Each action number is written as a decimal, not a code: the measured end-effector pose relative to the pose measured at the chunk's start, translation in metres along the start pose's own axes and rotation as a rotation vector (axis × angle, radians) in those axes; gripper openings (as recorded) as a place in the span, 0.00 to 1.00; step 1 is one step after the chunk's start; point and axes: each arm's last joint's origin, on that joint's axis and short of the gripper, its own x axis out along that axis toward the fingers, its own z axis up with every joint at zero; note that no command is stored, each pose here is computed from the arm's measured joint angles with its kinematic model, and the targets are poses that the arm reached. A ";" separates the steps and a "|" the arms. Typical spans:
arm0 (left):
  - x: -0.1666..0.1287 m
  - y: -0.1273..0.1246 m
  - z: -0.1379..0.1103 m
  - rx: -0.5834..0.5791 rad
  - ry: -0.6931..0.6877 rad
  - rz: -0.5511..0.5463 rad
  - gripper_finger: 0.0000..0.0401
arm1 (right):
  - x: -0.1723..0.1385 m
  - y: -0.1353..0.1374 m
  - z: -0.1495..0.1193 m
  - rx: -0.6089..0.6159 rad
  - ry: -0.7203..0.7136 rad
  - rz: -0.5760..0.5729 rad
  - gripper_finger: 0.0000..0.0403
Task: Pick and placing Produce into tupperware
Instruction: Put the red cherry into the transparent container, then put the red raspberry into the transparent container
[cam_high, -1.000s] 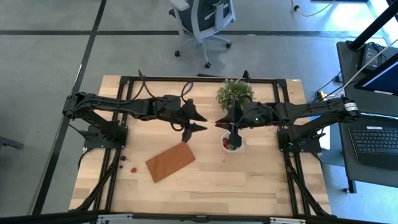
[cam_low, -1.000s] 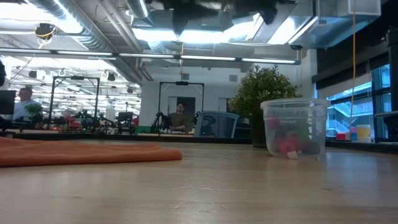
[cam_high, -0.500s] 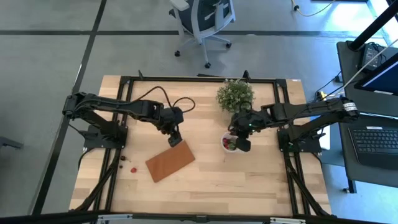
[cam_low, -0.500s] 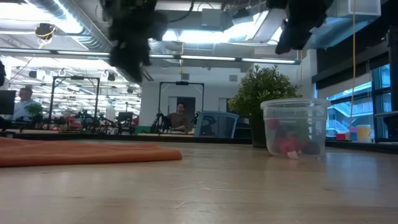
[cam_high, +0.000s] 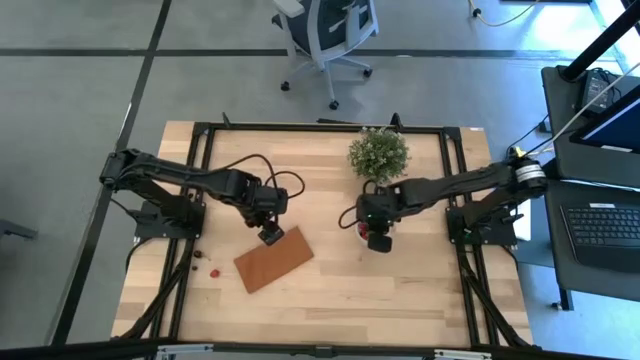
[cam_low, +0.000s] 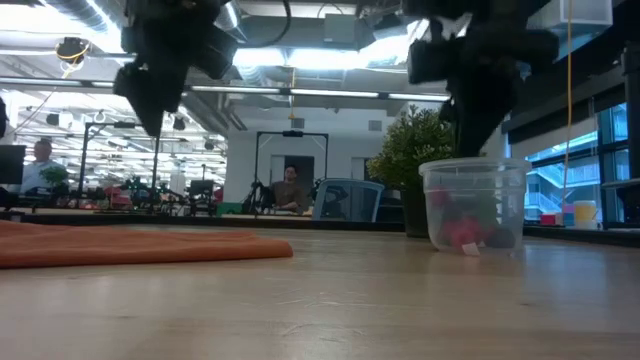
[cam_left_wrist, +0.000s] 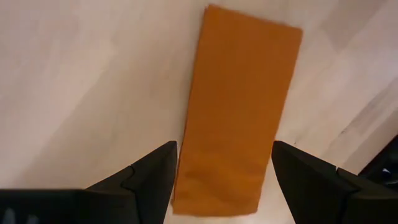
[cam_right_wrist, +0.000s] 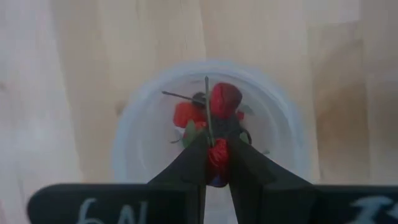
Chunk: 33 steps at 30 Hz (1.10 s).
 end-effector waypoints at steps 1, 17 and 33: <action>0.000 0.000 -0.002 -0.010 0.009 0.008 0.63 | 0.005 0.000 0.001 -0.003 0.015 -0.004 0.13; 0.001 -0.001 -0.044 -0.164 0.193 0.208 0.63 | 0.031 0.001 0.001 0.031 0.106 -0.019 0.28; 0.011 -0.015 -0.097 -0.220 0.301 0.289 0.63 | -0.011 -0.001 -0.002 0.034 -0.025 0.014 0.53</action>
